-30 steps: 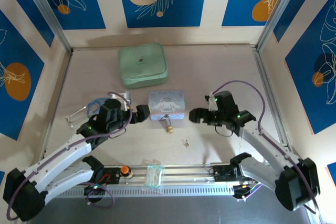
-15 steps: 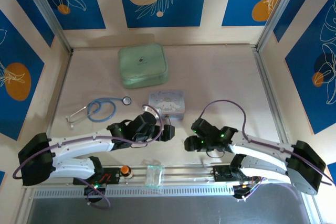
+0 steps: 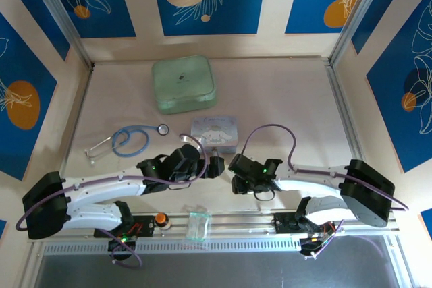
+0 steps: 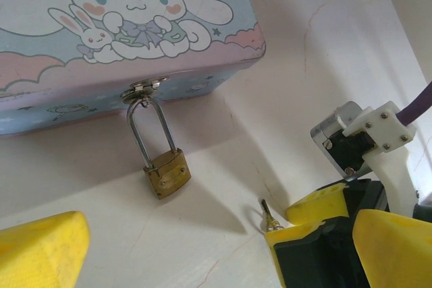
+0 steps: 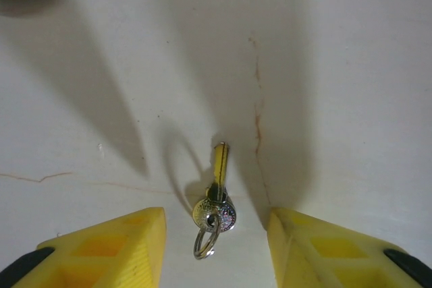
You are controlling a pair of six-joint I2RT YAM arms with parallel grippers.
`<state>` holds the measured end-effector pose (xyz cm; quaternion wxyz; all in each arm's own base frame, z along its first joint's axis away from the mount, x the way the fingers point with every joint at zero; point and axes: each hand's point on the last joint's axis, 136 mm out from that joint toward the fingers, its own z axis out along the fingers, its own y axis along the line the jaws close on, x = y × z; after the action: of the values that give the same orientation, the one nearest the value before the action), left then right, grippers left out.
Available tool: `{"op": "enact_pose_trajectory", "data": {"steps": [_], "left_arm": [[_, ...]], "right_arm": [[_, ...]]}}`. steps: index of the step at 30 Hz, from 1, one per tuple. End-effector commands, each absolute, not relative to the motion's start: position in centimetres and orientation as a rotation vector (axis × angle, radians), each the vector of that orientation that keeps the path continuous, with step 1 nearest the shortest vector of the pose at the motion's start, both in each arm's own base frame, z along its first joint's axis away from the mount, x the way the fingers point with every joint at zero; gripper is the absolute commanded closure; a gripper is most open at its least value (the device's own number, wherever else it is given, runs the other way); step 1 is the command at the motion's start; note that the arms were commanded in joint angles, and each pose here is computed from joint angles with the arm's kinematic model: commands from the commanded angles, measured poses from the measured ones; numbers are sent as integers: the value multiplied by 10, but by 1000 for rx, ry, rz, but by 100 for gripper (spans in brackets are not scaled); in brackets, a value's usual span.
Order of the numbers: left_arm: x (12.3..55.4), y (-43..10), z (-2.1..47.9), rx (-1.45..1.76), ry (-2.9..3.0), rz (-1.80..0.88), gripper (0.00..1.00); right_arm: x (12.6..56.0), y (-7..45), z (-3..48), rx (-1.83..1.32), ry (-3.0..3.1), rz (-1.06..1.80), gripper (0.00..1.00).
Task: Unlock the padlock with the key
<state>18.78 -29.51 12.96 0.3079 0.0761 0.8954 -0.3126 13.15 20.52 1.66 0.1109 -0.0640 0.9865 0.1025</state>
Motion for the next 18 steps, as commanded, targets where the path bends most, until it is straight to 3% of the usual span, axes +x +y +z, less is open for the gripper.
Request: {"op": "enact_pose_trajectory", "data": {"steps": [1,8,11,18], "left_arm": [[189,-293,132,169,2347,-831,1],[194,-289,140,130,2318,-831,1],[198,-289,150,121,2284,-832,1],[197,-284,146,89,2285,-834,1]], "right_arm": [[133,199,12,-172,2905,209,60],[126,201,5,-234,2917,96,66],[122,203,-4,-247,2947,91,78],[113,200,-14,-221,2982,124,85]]}}
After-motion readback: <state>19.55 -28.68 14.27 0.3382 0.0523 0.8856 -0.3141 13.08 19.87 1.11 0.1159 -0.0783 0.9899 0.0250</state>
